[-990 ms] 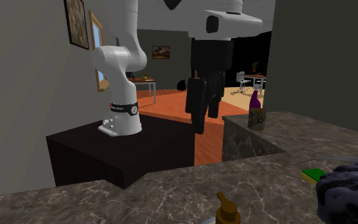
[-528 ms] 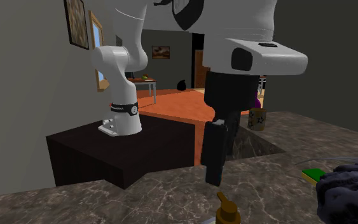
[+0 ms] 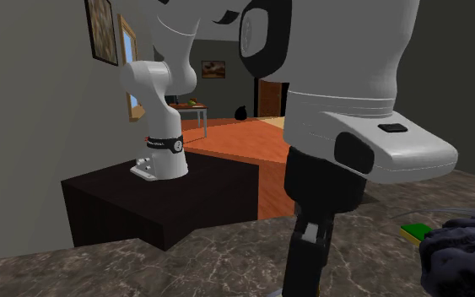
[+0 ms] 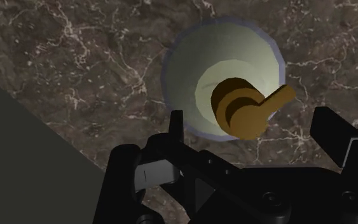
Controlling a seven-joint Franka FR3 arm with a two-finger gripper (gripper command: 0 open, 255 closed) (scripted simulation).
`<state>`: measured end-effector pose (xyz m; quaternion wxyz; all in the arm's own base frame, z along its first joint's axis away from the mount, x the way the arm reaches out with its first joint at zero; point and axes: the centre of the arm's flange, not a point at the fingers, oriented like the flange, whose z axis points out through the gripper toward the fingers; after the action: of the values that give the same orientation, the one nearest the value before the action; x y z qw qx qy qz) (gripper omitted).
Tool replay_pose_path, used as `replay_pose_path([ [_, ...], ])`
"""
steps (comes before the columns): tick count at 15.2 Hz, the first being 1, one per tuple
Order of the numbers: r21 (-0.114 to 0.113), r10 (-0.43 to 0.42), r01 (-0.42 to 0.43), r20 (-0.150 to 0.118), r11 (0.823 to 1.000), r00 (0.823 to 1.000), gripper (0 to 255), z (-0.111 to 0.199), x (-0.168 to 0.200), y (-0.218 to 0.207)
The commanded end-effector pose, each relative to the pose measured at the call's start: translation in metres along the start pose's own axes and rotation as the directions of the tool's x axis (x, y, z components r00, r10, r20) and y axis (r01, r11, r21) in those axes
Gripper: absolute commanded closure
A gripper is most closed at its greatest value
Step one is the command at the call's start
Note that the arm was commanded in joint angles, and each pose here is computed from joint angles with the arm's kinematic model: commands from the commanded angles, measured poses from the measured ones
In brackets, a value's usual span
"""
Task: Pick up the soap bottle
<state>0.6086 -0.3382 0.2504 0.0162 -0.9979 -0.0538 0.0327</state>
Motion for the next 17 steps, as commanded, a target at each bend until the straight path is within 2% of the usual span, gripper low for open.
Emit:
replay_pose_path([
  [1, 0.000, 0.000, 0.000, 0.000, 1.000, 1.000, 0, 0.011, 0.001, 0.001],
  [3, 0.000, 0.000, 0.000, 0.000, 1.000, 1.000, 0, 0.025, 0.002, 0.001],
  [5, 0.000, 0.000, 0.000, 0.000, 1.000, 1.000, 0, 0.025, 0.002, 0.001],
  [6, 0.000, 0.000, 0.000, 0.000, 1.000, 1.000, 255, 0.024, 0.002, 0.001],
  [15, 0.000, 0.000, 0.000, 0.000, 1.000, 1.000, 255, 0.025, 0.002, 0.001],
  [17, 0.000, 0.000, 0.000, 0.000, 1.000, 1.000, 255, 0.014, 0.002, 0.001],
])
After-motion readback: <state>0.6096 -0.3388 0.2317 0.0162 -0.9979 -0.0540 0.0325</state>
